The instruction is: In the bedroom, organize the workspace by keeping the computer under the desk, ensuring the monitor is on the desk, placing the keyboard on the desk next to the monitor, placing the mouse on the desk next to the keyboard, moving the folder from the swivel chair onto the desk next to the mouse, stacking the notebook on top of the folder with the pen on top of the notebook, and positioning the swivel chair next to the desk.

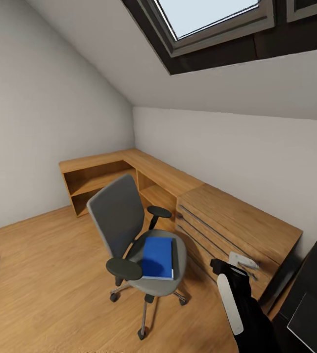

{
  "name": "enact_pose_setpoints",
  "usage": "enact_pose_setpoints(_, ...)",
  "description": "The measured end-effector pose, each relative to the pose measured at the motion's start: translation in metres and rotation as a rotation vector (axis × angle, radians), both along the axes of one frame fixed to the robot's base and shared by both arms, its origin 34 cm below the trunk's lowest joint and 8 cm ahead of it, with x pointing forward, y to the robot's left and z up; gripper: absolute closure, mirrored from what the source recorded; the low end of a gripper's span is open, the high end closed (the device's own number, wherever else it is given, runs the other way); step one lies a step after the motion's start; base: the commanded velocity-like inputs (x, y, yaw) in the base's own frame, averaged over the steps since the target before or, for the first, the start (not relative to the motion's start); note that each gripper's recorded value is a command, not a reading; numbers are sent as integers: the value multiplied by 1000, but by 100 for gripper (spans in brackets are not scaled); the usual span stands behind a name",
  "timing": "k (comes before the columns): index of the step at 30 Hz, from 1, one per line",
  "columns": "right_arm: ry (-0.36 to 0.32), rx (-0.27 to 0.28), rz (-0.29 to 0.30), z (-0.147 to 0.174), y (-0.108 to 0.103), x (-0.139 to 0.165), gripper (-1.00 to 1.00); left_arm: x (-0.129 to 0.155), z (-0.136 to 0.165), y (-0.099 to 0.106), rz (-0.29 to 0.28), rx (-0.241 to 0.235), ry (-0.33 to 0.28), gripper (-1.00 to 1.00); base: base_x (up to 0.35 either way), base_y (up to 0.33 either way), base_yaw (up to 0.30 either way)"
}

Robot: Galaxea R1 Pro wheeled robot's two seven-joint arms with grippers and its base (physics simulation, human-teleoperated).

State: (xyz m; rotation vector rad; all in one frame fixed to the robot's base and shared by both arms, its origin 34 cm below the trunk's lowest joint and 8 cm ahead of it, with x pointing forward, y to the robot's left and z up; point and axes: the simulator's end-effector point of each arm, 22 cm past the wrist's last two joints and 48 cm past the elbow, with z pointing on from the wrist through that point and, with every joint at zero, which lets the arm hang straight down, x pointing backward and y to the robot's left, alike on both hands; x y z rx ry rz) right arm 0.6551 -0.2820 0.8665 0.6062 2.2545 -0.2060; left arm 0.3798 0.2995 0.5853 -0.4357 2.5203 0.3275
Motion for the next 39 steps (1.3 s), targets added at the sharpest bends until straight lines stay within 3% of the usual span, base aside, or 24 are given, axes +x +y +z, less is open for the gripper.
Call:
enact_pose_setpoints(12,10,-11,28,-5,6,1,-100,-3,-2,0,0,0,8,-100,14,0,253)
enact_pose_setpoints(16,8,-41,91,-7,16,0,-100,-4,-3,1,1,1,12,-100,13,0,233)
enact_pose_setpoints(20,-23,-54,226,-4,42,2,-100,-5,-3,3,3,4,11,-100,180,0,124)
enact_pose_setpoints(26,-76,3,357,3,62,11,-100,-2,1,27,19,35,-10,-100,300,0,20)
enact_pose_setpoints(27,-107,60,438,7,82,14,-100,-2,3,43,48,47,-14,-100,263,0,4)
enact_pose_setpoints(28,-114,74,459,8,87,15,-100,-3,3,47,57,47,-15,-100,216,0,3)
enact_pose_setpoints(32,-138,124,523,12,104,16,-100,0,5,55,93,41,-28,-100,109,0,2)
enact_pose_setpoints(36,-133,136,557,8,111,17,-100,29,20,58,110,27,-98,-100,21,0,0)
enact_pose_setpoints(39,-86,130,560,-8,110,28,-100,59,39,74,122,33,-170,-100,8,0,0)
